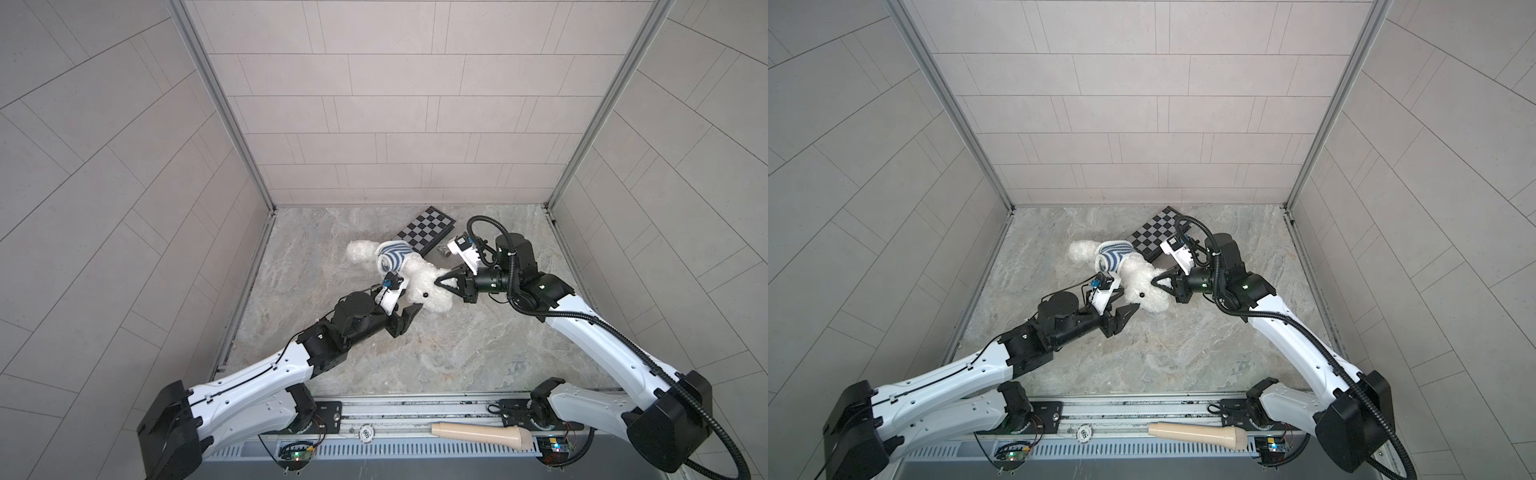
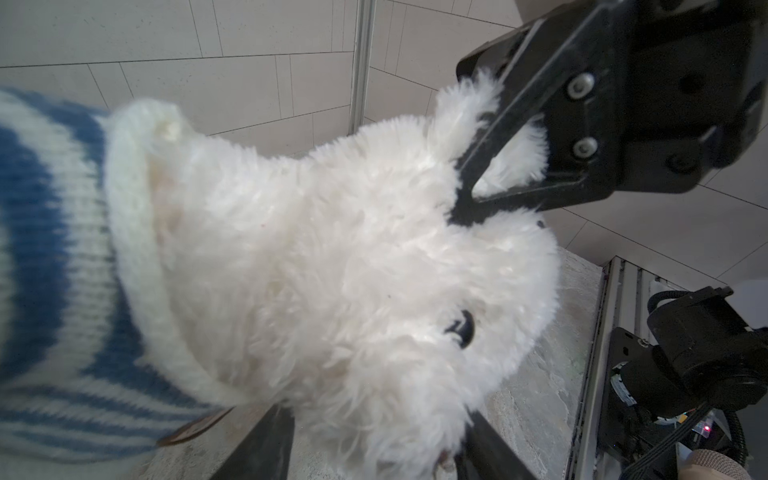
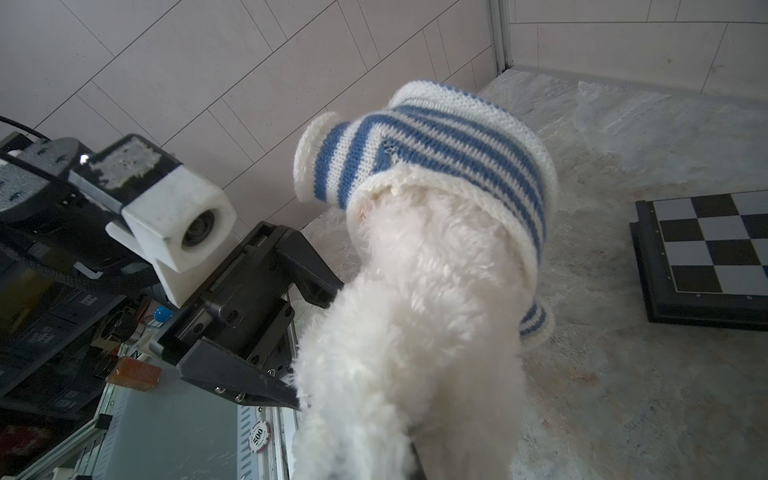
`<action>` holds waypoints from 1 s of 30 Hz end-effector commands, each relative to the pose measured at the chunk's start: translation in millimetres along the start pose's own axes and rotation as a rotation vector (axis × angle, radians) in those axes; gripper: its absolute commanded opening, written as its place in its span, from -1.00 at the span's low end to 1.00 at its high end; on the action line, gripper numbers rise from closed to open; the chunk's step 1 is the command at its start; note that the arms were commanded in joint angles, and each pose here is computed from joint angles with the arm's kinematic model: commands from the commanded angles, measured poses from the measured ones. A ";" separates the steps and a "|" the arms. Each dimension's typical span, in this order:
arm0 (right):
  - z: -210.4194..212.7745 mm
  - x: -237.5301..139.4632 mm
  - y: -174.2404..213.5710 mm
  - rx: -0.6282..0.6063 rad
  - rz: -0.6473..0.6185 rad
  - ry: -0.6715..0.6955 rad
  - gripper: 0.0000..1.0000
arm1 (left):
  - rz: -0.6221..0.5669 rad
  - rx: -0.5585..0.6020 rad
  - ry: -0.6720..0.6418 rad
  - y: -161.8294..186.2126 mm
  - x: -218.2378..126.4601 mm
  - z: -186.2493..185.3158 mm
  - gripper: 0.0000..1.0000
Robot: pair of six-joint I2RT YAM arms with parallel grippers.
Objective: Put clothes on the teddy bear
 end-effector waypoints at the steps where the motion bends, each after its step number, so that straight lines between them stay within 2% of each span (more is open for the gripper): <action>1: 12.3 -6.2 -13.0 -0.081 -0.057 -0.047 -1.00 | -0.096 0.000 0.022 -27.0 0.9 -4.4 0.12; 5: 9.2 -4.8 -11.8 -0.075 -0.054 -0.034 -1.00 | -0.088 -0.002 0.052 -26.2 4.9 -7.6 -0.28; 9: 6.7 -4.9 -12.6 -0.077 -0.059 -0.014 -1.00 | -0.091 -0.008 0.064 -25.3 2.5 -8.7 -0.83; 10: 6.7 -5.8 -13.4 -0.084 -0.063 -0.006 -0.98 | -0.100 -0.016 0.069 -27.0 0.1 -9.4 -0.93; 11: 6.7 -6.5 -13.4 -0.096 -0.066 0.001 -0.86 | -0.109 -0.028 0.068 -28.3 -2.1 -9.0 -1.00; 15: 14.6 -14.7 -14.4 -0.172 -0.101 0.009 -0.40 | -0.144 -0.118 0.048 -42.4 -11.0 -0.8 -1.00; 17: 22.3 -24.3 -16.0 -0.223 -0.157 0.023 -0.17 | -0.160 -0.208 0.044 -50.5 -14.1 8.2 -1.00; 20: 35.1 -40.5 -16.6 -0.302 -0.243 0.048 0.06 | -0.176 -0.354 0.026 -55.9 -16.4 27.0 -1.00; 25: 47.6 -66.4 -8.3 -0.426 -0.383 0.135 0.24 | -0.245 -0.566 0.061 -65.2 -22.1 50.7 -1.00; 30: 46.3 -72.1 -0.4 -0.438 -0.433 0.170 0.27 | -0.309 -0.686 0.136 -75.0 -25.2 58.0 -1.00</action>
Point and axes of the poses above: each gripper's point midway between its finger pads, its own x axis out along the fingers, its own z axis along the line the jaws close on, y = z × x, the point moved 6 cm from there along -x, back along the fingers, and after that the axes turned 4 degrees about x, right-handed, at the moved point
